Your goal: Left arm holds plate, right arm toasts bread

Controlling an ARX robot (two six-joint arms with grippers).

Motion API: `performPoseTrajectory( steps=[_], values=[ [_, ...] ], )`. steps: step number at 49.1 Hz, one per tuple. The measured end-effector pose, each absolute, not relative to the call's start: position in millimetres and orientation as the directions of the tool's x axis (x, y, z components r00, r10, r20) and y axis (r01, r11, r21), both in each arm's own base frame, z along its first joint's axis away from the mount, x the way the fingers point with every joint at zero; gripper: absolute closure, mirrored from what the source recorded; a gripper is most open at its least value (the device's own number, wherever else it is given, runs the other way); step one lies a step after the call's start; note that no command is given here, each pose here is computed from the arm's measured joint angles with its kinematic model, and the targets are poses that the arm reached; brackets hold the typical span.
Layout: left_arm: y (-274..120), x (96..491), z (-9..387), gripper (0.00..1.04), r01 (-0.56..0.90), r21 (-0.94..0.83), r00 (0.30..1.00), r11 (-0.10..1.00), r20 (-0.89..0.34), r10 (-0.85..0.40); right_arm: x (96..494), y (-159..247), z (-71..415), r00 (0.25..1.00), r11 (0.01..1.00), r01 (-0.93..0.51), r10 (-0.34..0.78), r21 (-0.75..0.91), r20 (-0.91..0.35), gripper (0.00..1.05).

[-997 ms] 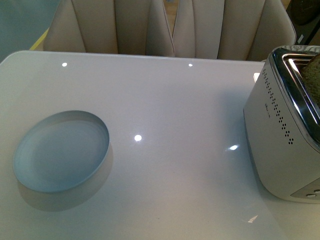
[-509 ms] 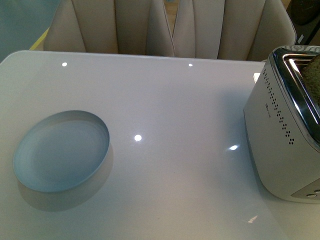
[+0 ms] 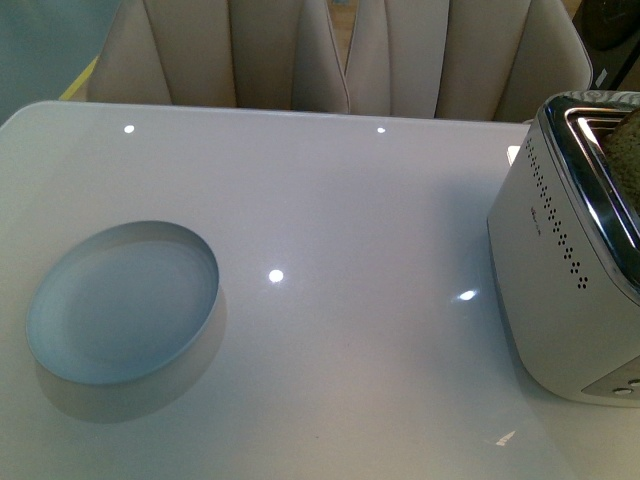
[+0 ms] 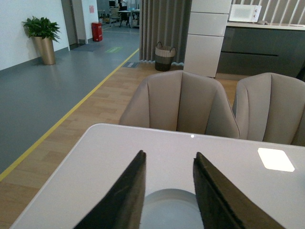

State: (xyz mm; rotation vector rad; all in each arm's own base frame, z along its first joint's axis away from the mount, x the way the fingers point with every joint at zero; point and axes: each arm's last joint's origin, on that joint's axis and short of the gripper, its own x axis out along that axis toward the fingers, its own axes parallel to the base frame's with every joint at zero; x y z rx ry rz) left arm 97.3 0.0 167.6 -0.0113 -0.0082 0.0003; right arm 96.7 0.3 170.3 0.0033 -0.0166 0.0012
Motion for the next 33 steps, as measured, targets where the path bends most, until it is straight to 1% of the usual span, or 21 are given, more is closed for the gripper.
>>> performPoseTrajectory(
  steps=[1, 4, 5, 13, 14, 17, 33],
  values=[
    [0.0, 97.3, 167.5, 0.66, 0.000, -0.011, 1.000, 1.000, 0.008, 0.000, 96.7, 0.3, 170.3, 1.000, 1.000, -0.001, 0.001, 0.003, 0.017, 0.09],
    [0.0, 97.3, 167.5, 0.50, 0.000, -0.011, 1.000, 1.000, 0.008, 0.000, 96.7, 0.3, 170.3, 1.000, 1.000, -0.001, 0.001, 0.003, 0.017, 0.09],
    [0.0, 97.3, 167.5, 0.46, 0.000, -0.011, 1.000, 1.000, 0.008, 0.000, 96.7, 0.3, 170.3, 1.000, 1.000, -0.001, 0.001, 0.003, 0.017, 0.09],
    [0.0, 97.3, 167.5, 0.08, 0.000, -0.011, 1.000, 1.000, 0.008, 0.000, 96.7, 0.3, 170.3, 1.000, 1.000, -0.001, 0.001, 0.003, 0.017, 0.09],
    [0.0, 97.3, 167.5, 0.06, 0.000, -0.009, 1.000, 1.000, 0.008, 0.000, 96.7, 0.3, 170.3, 1.000, 1.000, -0.001, 0.001, 0.003, 0.017, 0.09],
    [0.0, 97.3, 167.6, 0.08, 0.000, -0.010, 1.000, 1.000, 0.008, 0.000, 96.7, 0.3, 170.3, 1.000, 1.000, -0.001, 0.001, 0.003, 0.017, 0.09],
    [0.0, 97.3, 167.6, 0.07, 0.000, -0.010, 1.000, 1.000, 0.008, 0.000, 96.7, 0.3, 170.3, 1.000, 1.000, -0.001, 0.001, 0.003, 0.017, 0.09]
  ],
)
